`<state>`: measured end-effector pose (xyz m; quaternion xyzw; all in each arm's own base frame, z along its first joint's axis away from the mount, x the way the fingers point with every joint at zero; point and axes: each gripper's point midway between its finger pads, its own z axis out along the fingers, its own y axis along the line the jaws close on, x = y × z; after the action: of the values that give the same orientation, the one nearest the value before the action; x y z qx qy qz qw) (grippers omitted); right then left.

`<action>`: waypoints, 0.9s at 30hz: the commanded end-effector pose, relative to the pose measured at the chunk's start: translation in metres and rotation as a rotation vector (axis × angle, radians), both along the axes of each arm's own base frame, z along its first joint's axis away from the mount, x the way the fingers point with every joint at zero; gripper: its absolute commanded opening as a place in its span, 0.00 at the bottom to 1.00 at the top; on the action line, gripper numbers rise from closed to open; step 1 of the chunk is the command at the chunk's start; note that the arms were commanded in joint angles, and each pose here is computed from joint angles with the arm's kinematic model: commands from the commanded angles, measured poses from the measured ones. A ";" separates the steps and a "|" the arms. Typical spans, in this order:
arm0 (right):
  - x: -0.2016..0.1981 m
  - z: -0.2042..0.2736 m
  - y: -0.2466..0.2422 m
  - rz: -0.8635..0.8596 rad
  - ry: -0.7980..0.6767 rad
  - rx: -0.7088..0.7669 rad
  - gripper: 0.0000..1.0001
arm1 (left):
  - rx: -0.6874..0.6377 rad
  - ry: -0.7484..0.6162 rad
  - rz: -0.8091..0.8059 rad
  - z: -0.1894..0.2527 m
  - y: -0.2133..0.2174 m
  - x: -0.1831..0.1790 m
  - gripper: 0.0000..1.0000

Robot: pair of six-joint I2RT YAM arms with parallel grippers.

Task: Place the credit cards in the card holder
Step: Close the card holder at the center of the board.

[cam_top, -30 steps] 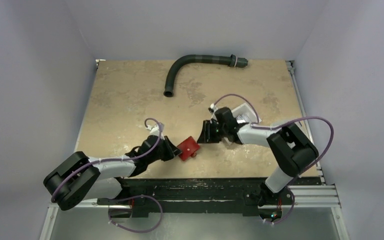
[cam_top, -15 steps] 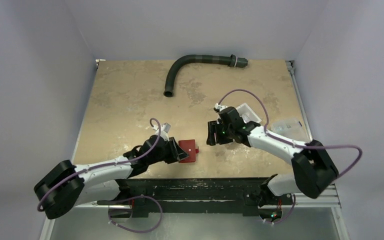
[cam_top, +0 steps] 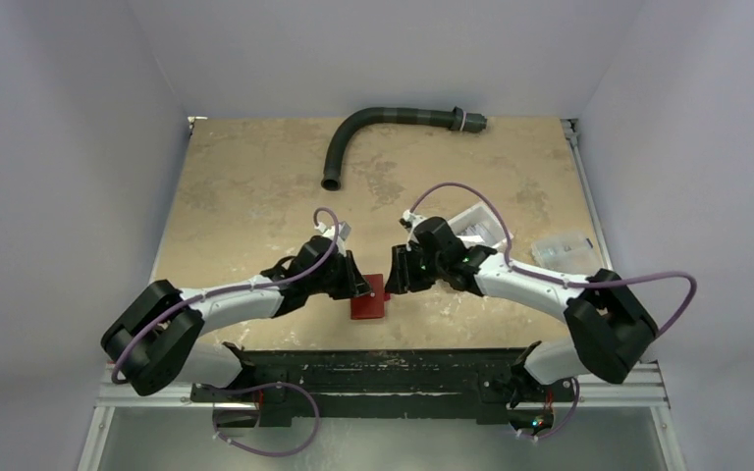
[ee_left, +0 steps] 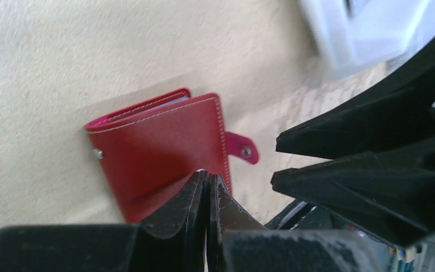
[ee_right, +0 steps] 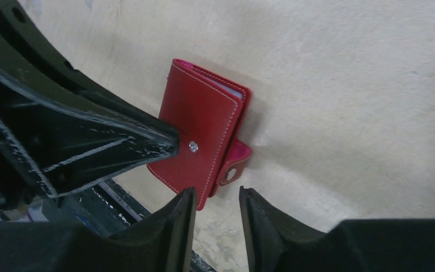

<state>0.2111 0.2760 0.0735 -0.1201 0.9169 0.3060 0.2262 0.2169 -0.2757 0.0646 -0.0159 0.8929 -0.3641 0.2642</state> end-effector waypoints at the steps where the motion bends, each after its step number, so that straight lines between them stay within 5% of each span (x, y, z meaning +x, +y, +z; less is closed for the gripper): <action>1: 0.007 0.011 0.025 0.015 -0.028 0.001 0.45 | 0.024 -0.067 -0.067 0.021 -0.009 0.012 0.00; 14: 0.019 -0.003 0.029 -0.039 -0.016 -0.054 0.30 | 0.099 0.001 -0.159 -0.003 -0.014 0.023 0.00; 24: 0.015 -0.013 0.017 -0.050 -0.012 -0.120 0.00 | 0.089 0.071 -0.170 -0.029 -0.009 0.013 0.00; 27: 0.016 -0.015 0.014 -0.055 -0.019 -0.129 0.00 | 0.104 0.071 -0.160 -0.031 -0.005 0.013 0.00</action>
<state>0.2192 0.2922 0.0508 -0.1123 0.9371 0.2507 0.2153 0.2299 -0.2818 0.0338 0.0486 0.9211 -0.3314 0.1984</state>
